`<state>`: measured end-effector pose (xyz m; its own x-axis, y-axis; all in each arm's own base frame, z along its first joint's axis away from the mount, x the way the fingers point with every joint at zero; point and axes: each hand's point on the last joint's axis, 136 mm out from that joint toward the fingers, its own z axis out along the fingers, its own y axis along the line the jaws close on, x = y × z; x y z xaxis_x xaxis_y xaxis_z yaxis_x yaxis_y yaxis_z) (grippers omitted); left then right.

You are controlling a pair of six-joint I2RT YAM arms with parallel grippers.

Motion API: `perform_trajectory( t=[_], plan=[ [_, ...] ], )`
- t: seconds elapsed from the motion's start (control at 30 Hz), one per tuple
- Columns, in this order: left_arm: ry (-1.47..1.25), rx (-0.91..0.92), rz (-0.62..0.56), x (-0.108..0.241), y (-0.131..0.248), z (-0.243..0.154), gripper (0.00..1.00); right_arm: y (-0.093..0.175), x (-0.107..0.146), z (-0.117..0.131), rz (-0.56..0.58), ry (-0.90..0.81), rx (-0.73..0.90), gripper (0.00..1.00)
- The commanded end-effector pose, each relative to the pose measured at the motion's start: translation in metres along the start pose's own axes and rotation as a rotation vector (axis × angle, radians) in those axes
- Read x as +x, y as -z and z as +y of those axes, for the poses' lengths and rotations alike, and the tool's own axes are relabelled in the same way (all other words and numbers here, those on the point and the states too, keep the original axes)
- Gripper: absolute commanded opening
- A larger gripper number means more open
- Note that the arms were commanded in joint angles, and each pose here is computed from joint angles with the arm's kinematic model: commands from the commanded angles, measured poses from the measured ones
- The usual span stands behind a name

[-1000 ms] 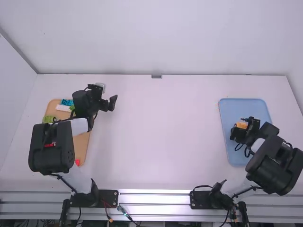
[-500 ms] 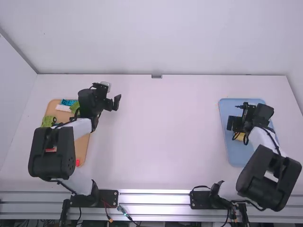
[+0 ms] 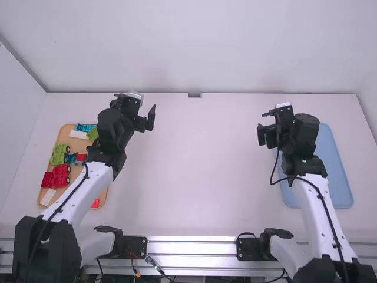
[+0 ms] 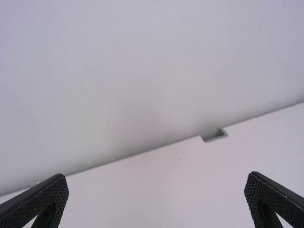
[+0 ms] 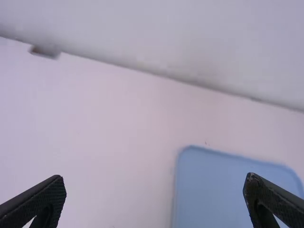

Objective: Assemble lego blocks to make yellow taxi

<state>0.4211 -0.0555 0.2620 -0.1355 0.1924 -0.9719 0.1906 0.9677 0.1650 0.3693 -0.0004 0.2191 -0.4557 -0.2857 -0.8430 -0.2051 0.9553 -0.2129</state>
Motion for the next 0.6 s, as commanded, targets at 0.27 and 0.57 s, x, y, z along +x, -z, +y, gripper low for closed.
perform_trajectory(
  t=[0.27, 0.57],
  plan=[
    [0.087, -0.127, 0.032, 0.013, 0.03, 0.036, 0.92, 0.034, -0.03, 0.004, -0.149, -0.026, 0.063, 0.92],
    [0.207, -0.149, 0.16, 0.068, 0.062, 0.034, 0.79, 0.051, -0.014, 0.003, -0.216, -0.16, 0.106, 0.79]
  ],
)
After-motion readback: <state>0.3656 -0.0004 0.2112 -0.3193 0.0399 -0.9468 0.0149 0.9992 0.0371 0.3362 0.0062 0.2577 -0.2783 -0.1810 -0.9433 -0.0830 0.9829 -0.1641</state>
